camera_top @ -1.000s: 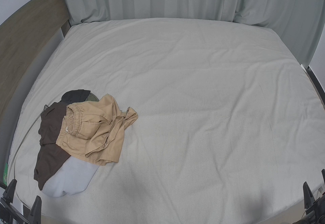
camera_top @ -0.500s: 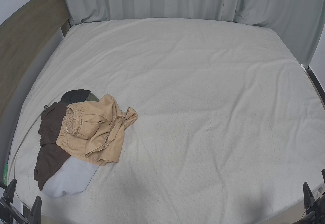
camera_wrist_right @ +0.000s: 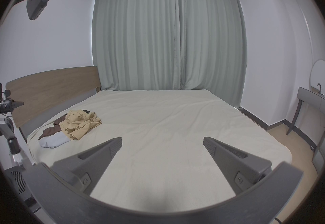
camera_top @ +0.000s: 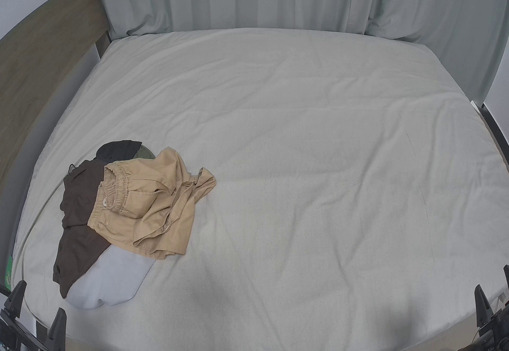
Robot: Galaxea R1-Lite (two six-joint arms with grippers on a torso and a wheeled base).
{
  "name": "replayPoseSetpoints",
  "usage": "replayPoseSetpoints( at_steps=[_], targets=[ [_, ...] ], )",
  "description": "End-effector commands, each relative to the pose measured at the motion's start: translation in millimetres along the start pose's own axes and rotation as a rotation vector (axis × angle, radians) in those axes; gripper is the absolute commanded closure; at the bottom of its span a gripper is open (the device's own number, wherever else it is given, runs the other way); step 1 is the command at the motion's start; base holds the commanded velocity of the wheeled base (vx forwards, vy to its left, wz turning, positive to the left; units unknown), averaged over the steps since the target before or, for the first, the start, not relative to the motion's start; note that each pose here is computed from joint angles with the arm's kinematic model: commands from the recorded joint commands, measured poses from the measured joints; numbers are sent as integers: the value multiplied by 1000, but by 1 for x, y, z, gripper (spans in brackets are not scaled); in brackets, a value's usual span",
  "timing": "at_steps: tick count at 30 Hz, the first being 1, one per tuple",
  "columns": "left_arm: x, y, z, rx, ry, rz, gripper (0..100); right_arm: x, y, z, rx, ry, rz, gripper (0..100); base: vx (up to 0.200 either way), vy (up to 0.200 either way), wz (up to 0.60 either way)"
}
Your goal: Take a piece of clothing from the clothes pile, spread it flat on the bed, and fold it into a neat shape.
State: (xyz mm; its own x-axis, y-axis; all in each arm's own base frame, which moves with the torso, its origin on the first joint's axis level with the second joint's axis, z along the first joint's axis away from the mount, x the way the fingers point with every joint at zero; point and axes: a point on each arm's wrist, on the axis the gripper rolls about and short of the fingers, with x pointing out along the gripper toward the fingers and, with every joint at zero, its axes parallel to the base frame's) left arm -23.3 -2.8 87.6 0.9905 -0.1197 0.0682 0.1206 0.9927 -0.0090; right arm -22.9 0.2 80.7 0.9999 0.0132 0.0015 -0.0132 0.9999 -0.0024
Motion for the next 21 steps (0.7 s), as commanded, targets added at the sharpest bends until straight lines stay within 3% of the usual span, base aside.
replayPoseSetpoints(
  at_steps=[1, 21],
  targets=[
    [0, 0, -5, 5, 1, 0, 0, 0, 0, -5, -1, 1, 1, 0, 0, 0, 0],
    [0, 0, -5, 5, -2, 3, 0, 0, 0, -5, -1, 1, 1, 0, 0, 0, 0]
  ],
)
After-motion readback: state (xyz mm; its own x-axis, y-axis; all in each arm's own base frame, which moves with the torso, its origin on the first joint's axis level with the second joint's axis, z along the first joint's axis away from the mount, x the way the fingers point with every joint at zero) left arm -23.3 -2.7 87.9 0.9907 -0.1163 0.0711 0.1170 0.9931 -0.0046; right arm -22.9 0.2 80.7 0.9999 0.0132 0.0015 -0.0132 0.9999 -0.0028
